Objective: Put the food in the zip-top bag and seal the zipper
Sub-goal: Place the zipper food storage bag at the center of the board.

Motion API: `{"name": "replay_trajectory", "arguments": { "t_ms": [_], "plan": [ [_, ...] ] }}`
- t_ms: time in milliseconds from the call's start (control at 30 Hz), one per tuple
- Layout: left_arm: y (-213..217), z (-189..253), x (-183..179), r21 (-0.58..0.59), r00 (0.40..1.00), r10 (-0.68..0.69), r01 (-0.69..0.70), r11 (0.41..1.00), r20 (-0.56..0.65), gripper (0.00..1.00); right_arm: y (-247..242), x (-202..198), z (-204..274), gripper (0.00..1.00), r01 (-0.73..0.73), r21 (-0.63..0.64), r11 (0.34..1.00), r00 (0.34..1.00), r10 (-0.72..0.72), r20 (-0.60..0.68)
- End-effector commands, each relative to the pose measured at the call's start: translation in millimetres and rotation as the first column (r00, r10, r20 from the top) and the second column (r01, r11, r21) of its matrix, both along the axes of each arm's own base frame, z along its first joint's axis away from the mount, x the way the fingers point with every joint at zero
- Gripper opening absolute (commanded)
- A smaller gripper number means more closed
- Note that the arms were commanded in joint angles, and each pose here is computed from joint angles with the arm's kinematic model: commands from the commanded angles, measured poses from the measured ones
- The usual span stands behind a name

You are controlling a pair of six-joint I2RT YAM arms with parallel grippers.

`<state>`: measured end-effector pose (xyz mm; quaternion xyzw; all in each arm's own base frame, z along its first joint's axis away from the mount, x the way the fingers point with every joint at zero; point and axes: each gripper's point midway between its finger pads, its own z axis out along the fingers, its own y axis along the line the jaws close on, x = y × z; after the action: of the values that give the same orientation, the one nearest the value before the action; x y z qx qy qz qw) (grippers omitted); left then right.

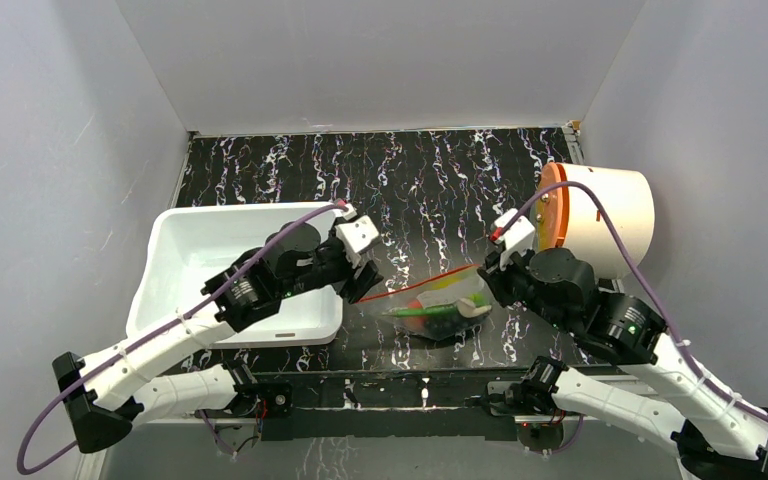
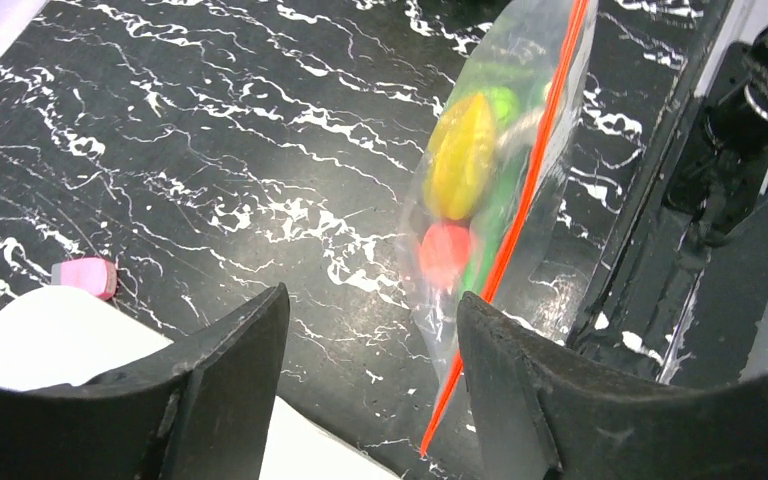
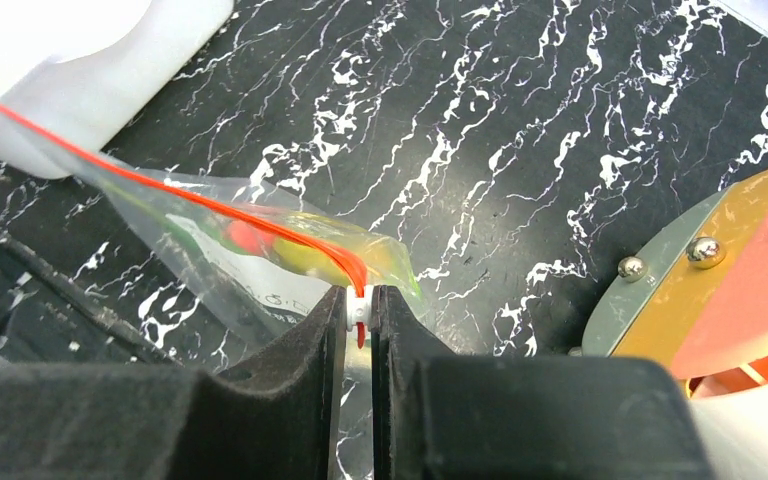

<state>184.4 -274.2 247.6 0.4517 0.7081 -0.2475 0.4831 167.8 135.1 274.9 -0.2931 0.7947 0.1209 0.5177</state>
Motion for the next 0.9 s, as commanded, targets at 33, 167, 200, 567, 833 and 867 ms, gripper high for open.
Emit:
{"name": "replay_trajectory", "arguments": {
  "t_ms": [33, 167, 200, 567, 833, 867],
  "plan": [
    [12.5, 37.0, 5.3, -0.074, 0.994, 0.106, -0.105, 0.992, -0.003, 0.64, 18.0, 35.6, 22.6, 0.0, 0.104, 0.137, 0.985, 0.987, -0.12, 0.112],
    [15.6, 44.8, 0.6, -0.118, 0.993, 0.118, -0.12, 0.986, -0.026, 0.67, 19.4, 56.3, 14.5, 0.0, 0.189, 0.1, 0.977, 0.971, -0.202, 0.132],
    [16.5, 45.9, -0.9, -0.126, 0.993, 0.115, -0.118, 0.985, -0.025, 0.67, 20.5, 63.3, 13.6, 0.0, 0.217, 0.088, 0.972, 0.964, -0.228, 0.14],
    [33.3, 54.0, -3.4, -0.145, 0.986, 0.164, -0.164, 0.976, -0.013, 0.69, 20.9, 153.0, 5.9, 0.0, 0.374, 0.039, 0.927, 0.911, -0.374, 0.174],
    [46.5, 47.7, 6.2, -0.157, 0.955, 0.29, -0.297, 0.942, -0.063, 0.97, -14.5, 221.3, -30.3, 0.0, 0.481, 0.023, 0.876, 0.873, -0.482, 0.074],
    [49.2, 47.6, 7.0, -0.16, 0.949, 0.308, -0.315, 0.936, -0.069, 0.98, -16.8, 227.2, -33.8, 0.0, 0.489, 0.019, 0.872, 0.87, -0.489, 0.065]
  ]
}}
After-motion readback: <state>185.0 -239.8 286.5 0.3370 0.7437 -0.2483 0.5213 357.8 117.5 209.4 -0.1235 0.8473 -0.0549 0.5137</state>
